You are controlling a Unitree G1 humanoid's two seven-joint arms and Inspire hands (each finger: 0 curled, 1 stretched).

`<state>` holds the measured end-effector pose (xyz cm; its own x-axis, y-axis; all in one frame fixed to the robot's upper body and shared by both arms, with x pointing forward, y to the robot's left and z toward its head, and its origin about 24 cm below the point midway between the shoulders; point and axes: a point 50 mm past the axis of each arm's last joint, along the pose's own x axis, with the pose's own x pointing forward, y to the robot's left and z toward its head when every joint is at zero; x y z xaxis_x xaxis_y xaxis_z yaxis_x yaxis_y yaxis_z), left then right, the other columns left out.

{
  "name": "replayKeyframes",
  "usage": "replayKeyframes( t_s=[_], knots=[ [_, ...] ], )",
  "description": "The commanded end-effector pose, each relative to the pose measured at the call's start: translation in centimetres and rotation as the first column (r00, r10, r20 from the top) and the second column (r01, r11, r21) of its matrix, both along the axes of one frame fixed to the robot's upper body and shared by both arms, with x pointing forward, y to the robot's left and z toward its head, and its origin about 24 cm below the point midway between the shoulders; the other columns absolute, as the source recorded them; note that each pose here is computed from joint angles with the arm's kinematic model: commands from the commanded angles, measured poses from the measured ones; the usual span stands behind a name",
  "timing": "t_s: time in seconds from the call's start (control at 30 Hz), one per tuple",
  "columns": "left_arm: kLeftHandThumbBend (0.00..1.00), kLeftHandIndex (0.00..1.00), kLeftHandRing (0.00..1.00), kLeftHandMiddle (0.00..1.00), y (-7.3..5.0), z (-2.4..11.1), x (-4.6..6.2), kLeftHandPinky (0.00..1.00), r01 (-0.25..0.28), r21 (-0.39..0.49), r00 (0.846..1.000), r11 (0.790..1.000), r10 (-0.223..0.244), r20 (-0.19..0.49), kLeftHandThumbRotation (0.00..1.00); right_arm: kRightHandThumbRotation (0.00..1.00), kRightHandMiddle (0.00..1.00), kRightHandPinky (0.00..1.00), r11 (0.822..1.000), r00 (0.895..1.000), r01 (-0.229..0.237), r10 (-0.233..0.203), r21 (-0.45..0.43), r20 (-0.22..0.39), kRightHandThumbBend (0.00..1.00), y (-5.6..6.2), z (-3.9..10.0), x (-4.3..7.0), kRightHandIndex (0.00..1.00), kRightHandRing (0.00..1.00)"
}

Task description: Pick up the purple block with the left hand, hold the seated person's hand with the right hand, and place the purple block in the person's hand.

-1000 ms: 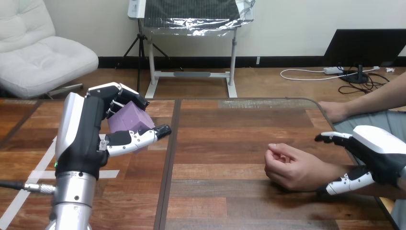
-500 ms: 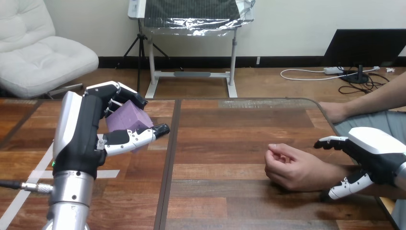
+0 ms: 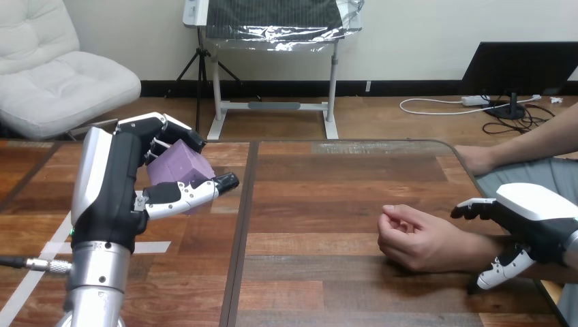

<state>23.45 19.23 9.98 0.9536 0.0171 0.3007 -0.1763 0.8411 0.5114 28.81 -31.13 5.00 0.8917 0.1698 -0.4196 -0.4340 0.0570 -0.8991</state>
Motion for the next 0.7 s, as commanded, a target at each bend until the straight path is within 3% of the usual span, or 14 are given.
replayKeyframes(
  t_s=[0.0, 0.3, 0.67],
  knots=[
    [0.72, 0.40, 0.37, 0.41, -0.3, 2.4, 0.2, 0.32, 0.022, -0.017, 0.993, 1.000, -0.020, 0.114, 0.00, 0.25, 0.82, 0.81, 0.996, 0.999, 0.043, -0.042, -0.076, 0.010, 1.00, -1.6, 1.2, 0.3, 0.83, 0.81],
    [0.73, 0.40, 0.37, 0.40, -0.4, 2.5, 0.1, 0.32, 0.023, -0.021, 0.993, 1.000, -0.020, 0.116, 0.00, 0.23, 0.82, 0.75, 0.991, 0.997, 0.069, -0.072, -0.116, -0.023, 1.00, -1.7, 0.7, 0.3, 0.82, 0.82],
    [0.73, 0.40, 0.38, 0.40, -0.4, 2.5, 0.1, 0.32, 0.026, -0.032, 0.992, 0.999, -0.022, 0.121, 0.00, 0.23, 0.81, 0.70, 0.983, 0.995, 0.067, -0.077, -0.171, -0.057, 0.99, -1.6, 0.0, 0.3, 0.80, 0.80]
  ],
)
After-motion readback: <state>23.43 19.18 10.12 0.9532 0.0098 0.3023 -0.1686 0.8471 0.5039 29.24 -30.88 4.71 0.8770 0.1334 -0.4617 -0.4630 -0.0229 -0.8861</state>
